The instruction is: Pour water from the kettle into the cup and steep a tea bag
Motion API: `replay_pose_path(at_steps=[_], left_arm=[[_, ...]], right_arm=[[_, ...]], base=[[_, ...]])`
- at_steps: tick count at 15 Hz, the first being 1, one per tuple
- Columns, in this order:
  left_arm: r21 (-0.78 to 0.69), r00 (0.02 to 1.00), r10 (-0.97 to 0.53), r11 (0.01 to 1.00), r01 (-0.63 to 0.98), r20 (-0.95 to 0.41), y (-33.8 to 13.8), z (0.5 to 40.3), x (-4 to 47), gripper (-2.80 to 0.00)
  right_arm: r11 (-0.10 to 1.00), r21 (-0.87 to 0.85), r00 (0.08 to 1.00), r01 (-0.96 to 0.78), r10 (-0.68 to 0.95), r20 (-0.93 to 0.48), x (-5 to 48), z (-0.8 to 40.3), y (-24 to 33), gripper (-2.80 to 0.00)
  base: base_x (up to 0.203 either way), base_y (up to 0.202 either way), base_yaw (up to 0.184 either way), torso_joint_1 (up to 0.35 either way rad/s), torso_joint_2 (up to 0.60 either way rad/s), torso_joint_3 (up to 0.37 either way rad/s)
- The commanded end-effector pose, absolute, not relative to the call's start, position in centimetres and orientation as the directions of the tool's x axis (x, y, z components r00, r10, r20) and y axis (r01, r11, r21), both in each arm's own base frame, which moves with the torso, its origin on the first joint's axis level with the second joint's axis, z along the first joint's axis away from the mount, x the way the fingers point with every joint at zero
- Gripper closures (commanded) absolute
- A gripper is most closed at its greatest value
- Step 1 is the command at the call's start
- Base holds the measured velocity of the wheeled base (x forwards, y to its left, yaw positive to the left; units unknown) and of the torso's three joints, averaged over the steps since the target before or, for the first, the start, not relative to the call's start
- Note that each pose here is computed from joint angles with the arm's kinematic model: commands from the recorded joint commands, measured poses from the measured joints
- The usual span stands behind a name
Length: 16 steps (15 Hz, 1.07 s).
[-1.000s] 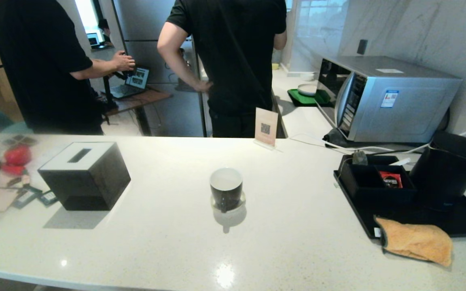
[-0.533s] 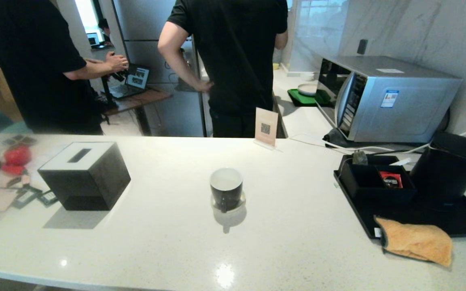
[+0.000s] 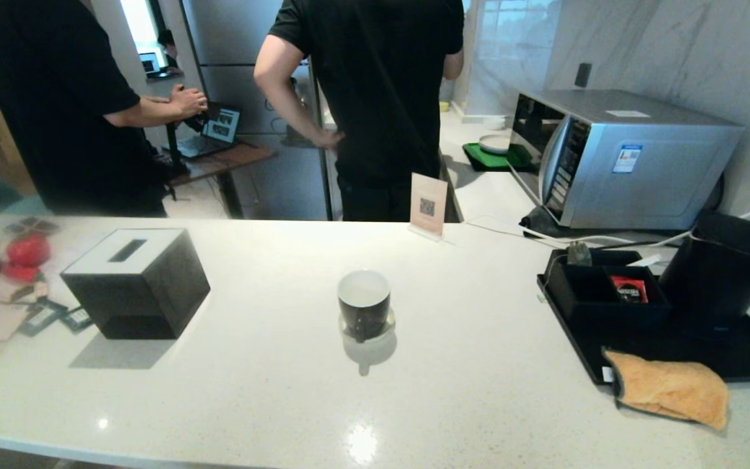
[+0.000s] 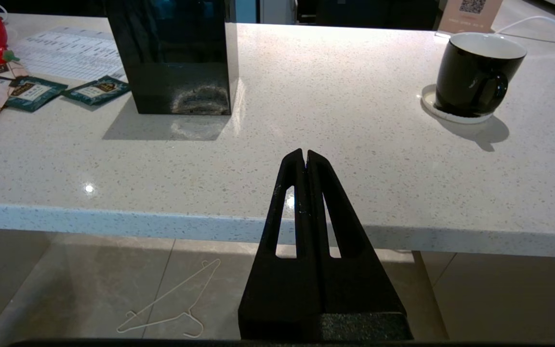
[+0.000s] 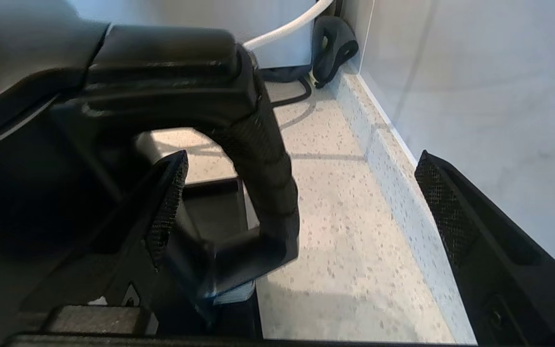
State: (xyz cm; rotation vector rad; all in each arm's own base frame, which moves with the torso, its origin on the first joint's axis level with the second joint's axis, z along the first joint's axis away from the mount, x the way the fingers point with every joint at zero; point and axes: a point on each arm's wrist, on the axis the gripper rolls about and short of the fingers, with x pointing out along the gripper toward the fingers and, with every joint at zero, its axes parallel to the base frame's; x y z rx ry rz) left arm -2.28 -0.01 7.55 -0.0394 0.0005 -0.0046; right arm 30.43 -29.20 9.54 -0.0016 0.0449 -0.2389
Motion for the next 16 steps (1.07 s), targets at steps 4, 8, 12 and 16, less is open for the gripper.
replay_pose_path(at_steps=[4,8,12,16], left_arm=[[-0.040,1.000,-0.005,0.999,0.005,-0.002,0.0,7.6,-2.3,0.00],[-0.040,1.000,-0.005,0.999,0.005,-0.002,0.0,7.6,-2.3,0.00],[-0.041,1.000,-0.005,0.999,0.005,-0.002,0.0,7.6,-2.3,0.00],[-0.041,1.000,-0.005,0.999,0.005,-0.002,0.0,7.6,-2.3,0.00]], right_arm=[[0.972,-0.003,0.971,0.235,-0.235,-0.030,31.4,8.6,-30.2,-2.80],[0.972,0.006,0.971,0.237,-0.237,-0.031,31.8,8.0,-30.7,-2.80],[0.972,0.019,0.972,0.236,-0.235,-0.028,32.1,7.8,-30.9,-2.80],[0.973,0.023,0.973,0.231,-0.230,-0.014,32.7,7.9,-31.2,-2.80]], base=[[0.000,0.000,0.000,0.000,0.00,0.000],[0.000,0.000,0.000,0.000,0.00,0.000],[0.000,0.000,0.000,0.000,0.00,0.000],[0.000,0.000,0.000,0.000,0.00,0.000]])
